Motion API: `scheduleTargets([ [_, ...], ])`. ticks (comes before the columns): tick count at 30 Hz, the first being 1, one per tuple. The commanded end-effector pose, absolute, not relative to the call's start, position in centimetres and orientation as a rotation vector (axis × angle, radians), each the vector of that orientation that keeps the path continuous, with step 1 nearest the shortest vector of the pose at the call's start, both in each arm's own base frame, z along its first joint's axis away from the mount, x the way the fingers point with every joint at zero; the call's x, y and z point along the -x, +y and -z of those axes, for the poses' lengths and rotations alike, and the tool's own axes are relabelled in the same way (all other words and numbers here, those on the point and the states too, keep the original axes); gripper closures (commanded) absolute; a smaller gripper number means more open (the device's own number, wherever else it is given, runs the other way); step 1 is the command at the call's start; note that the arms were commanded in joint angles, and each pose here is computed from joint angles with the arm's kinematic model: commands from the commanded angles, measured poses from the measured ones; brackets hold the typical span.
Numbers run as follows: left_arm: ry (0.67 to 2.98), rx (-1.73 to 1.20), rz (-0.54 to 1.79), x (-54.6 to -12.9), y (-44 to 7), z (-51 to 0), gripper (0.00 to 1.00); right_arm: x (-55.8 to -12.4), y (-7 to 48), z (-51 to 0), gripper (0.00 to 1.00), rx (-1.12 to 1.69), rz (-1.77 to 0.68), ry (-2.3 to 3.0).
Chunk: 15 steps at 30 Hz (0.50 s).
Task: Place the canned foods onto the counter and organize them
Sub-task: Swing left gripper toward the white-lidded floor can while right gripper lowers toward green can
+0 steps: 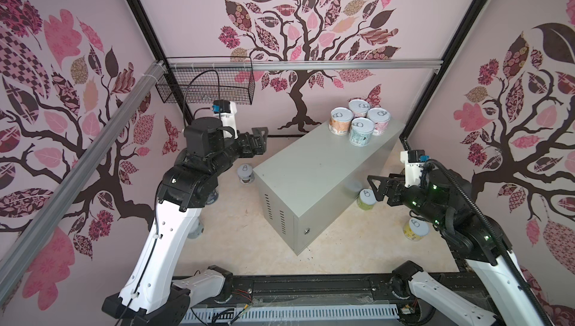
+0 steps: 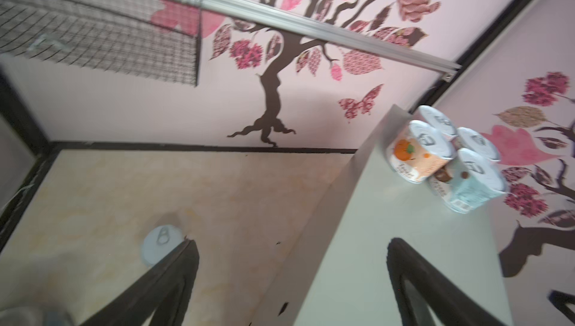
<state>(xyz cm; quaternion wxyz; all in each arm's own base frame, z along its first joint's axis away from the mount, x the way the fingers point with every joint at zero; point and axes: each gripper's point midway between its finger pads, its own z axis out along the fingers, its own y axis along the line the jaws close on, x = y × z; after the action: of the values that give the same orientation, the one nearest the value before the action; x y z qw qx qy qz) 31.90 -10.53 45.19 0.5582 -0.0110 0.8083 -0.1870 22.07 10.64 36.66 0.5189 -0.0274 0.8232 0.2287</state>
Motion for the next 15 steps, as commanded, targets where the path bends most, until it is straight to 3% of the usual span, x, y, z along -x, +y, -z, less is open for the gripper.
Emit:
scheduleTargets([
  [1,2.002,0.108,0.398,-31.0,-8.6,-41.6,0.02,-20.7,10.5,-35.6,0.07,0.050,-0.596,1.989],
  [15,2.227,0.433,0.268,-34.6,-3.7,-29.4,0.02,-17.8,11.1,-25.3,0.00,-0.035,-0.750,2.137],
])
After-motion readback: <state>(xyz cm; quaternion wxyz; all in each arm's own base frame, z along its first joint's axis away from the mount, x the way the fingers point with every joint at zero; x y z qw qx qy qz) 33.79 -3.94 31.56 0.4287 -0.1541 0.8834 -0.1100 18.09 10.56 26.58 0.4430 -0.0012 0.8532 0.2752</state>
